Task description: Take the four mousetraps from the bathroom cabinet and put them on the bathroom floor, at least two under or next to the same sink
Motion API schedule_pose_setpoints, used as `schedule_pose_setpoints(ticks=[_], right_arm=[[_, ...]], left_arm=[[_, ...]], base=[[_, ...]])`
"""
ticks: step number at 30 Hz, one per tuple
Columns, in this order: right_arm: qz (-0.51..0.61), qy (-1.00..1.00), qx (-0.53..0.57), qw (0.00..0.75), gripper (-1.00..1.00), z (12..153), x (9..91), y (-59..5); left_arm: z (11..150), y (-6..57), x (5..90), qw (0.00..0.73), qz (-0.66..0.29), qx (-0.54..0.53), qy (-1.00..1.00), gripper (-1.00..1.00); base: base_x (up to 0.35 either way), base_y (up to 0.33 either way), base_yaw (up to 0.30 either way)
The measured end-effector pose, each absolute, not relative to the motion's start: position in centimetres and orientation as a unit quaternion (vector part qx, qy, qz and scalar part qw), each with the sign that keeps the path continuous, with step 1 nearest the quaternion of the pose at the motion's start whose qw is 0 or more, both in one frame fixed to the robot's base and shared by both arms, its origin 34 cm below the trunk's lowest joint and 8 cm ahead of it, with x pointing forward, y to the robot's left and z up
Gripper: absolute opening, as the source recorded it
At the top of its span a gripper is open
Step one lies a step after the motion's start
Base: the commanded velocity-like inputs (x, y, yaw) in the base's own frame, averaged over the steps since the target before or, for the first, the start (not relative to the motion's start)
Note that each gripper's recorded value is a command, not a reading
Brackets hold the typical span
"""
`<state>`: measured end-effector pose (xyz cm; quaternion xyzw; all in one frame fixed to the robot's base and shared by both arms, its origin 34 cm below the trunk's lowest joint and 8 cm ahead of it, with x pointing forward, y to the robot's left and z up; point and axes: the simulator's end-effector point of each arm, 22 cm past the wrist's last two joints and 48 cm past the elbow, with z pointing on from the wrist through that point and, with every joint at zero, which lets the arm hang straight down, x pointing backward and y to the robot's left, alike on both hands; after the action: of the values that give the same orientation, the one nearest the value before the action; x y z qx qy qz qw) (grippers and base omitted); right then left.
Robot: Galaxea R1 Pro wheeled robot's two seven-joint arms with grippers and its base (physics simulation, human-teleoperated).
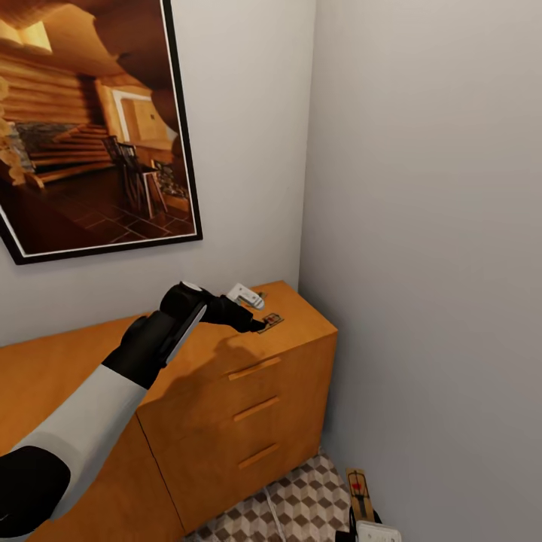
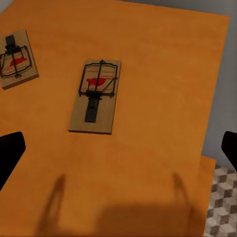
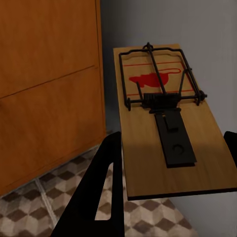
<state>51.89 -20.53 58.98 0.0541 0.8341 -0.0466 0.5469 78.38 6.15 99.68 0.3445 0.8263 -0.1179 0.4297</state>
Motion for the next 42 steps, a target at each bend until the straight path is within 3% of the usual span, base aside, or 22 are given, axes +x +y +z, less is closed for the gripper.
schedule_pose_setpoints(ticks=[13, 42], right_arm=[[-0.047, 0.835, 0.054, 0.546, -1.00, 58.9, 51.8, -20.6], [-0.047, 0.835, 0.055, 0.546, -1.00, 58.9, 51.8, -20.6]], left_arm=[[98.4, 5.4, 77.8, 0.417, -0.110, 0.362, 0.826, 1.00], [96.7, 4.4, 77.0, 0.399, -0.099, 0.386, 0.826, 1.00]], base=[[0.135, 0.086, 0.000], [0.004, 0.002, 0.000]])
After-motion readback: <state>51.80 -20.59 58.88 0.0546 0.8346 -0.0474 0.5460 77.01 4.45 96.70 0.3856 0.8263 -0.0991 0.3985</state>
